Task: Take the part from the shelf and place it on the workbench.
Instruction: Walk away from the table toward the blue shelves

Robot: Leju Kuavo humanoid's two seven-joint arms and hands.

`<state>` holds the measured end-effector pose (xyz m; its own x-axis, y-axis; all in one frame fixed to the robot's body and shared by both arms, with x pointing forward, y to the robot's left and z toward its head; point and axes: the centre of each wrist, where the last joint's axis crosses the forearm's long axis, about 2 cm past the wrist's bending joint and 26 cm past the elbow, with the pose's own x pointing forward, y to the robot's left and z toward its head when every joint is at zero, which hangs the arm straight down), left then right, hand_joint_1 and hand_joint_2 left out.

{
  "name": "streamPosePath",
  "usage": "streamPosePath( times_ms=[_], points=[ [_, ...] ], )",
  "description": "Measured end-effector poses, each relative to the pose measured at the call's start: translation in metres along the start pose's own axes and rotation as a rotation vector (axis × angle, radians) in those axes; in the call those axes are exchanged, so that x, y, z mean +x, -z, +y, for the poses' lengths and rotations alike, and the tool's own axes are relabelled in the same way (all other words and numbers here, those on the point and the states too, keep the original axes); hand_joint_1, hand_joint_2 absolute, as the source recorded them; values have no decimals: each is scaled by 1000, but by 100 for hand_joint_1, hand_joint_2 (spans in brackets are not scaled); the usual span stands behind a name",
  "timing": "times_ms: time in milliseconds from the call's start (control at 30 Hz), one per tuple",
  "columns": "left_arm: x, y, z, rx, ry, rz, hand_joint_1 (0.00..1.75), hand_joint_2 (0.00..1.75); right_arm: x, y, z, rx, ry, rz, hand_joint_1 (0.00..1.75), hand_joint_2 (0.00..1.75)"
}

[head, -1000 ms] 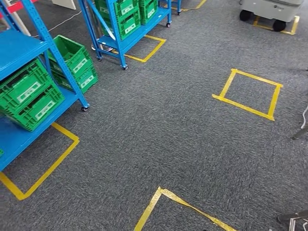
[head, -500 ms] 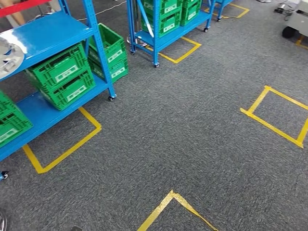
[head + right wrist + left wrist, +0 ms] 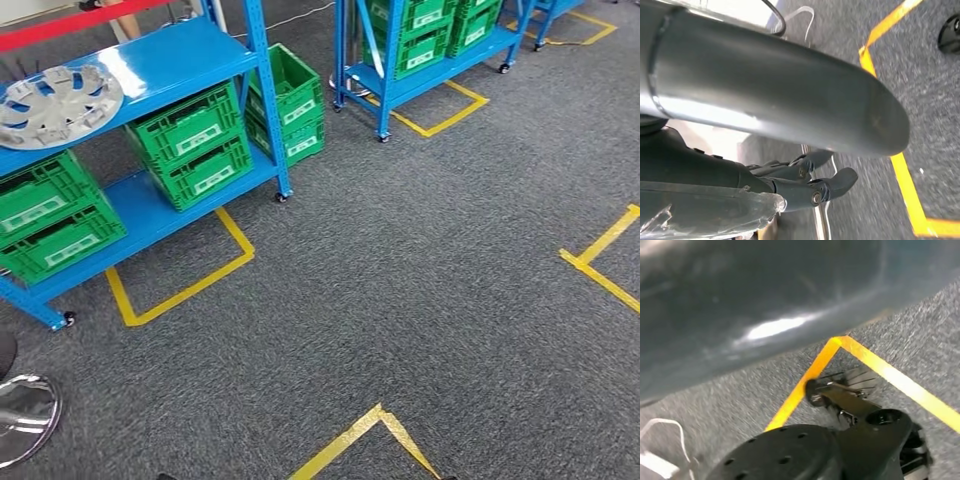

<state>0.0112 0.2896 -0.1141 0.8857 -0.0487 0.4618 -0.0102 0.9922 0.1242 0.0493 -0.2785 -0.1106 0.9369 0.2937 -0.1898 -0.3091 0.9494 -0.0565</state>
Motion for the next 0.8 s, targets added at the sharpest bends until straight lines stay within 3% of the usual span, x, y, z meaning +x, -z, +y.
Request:
streamPosePath(
  times_ms=[800],
  points=[
    [7,2,-9,70,-69,-45,0,0,-2,0,6,-43,-18,-19,0,0]
  ],
)
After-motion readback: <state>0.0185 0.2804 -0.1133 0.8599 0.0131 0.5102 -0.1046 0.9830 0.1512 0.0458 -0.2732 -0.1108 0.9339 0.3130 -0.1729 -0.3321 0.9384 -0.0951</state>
